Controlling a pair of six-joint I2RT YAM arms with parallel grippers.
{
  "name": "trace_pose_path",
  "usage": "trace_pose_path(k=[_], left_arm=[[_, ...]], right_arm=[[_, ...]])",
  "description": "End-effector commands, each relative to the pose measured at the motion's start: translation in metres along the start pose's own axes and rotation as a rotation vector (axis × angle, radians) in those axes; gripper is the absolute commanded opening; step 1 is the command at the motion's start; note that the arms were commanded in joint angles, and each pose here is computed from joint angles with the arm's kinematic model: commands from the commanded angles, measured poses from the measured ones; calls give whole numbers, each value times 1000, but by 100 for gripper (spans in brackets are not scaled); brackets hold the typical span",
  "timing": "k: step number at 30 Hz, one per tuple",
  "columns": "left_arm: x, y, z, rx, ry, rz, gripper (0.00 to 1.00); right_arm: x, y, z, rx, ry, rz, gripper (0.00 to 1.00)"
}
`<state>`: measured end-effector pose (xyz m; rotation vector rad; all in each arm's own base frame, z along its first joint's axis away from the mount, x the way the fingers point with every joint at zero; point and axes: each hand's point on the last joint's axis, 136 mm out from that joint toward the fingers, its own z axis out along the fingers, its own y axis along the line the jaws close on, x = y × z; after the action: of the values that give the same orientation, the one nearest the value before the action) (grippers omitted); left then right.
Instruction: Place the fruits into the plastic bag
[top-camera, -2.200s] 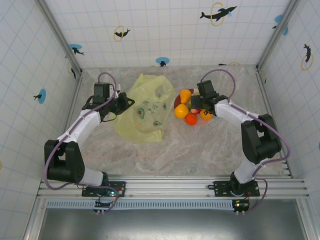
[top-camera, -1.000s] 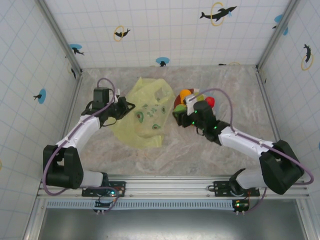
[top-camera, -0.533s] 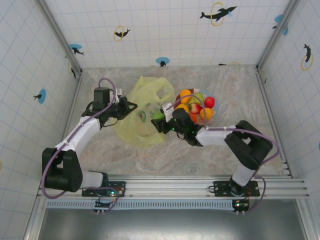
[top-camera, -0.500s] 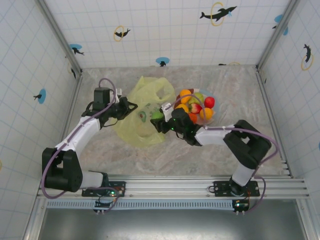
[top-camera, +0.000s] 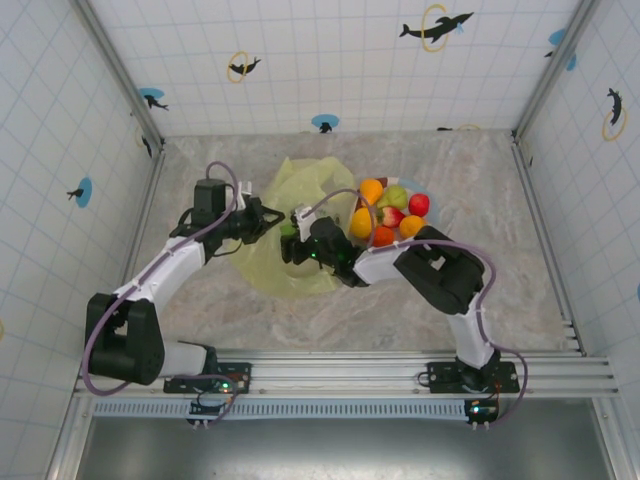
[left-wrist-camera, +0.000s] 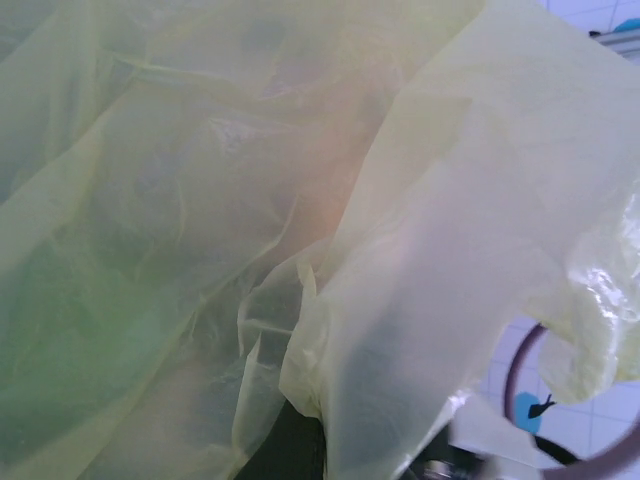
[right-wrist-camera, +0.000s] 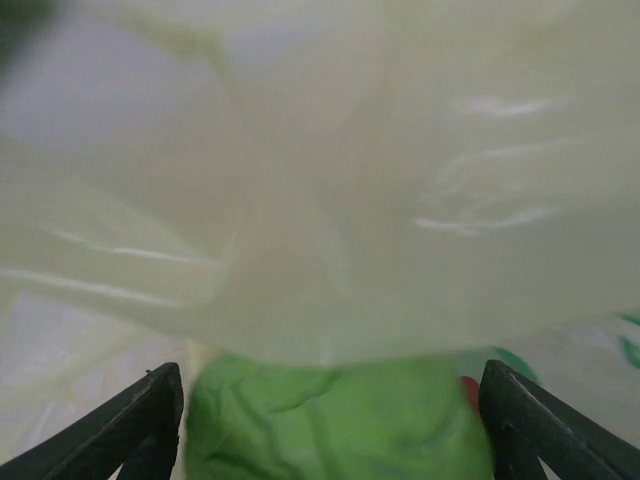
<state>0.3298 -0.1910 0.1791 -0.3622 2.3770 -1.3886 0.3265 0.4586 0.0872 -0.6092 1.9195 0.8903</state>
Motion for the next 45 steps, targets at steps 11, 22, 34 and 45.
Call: trace_pose_path(k=[11, 22, 34, 45], left_arm=[[1, -3, 9, 49, 3, -27, 0], [-6, 10, 14, -5, 14, 16, 0], [-21, 25, 13, -65, 23, 82, 0], [-28, 12, 15, -6, 13, 47, 0]], right_arm=[[-18, 20, 20, -117, -37, 196, 88], [-26, -19, -41, 93, 14, 50, 89], [-47, -28, -112, 195, 51, -138, 88], [-53, -56, -193, 274, 109, -144, 88]])
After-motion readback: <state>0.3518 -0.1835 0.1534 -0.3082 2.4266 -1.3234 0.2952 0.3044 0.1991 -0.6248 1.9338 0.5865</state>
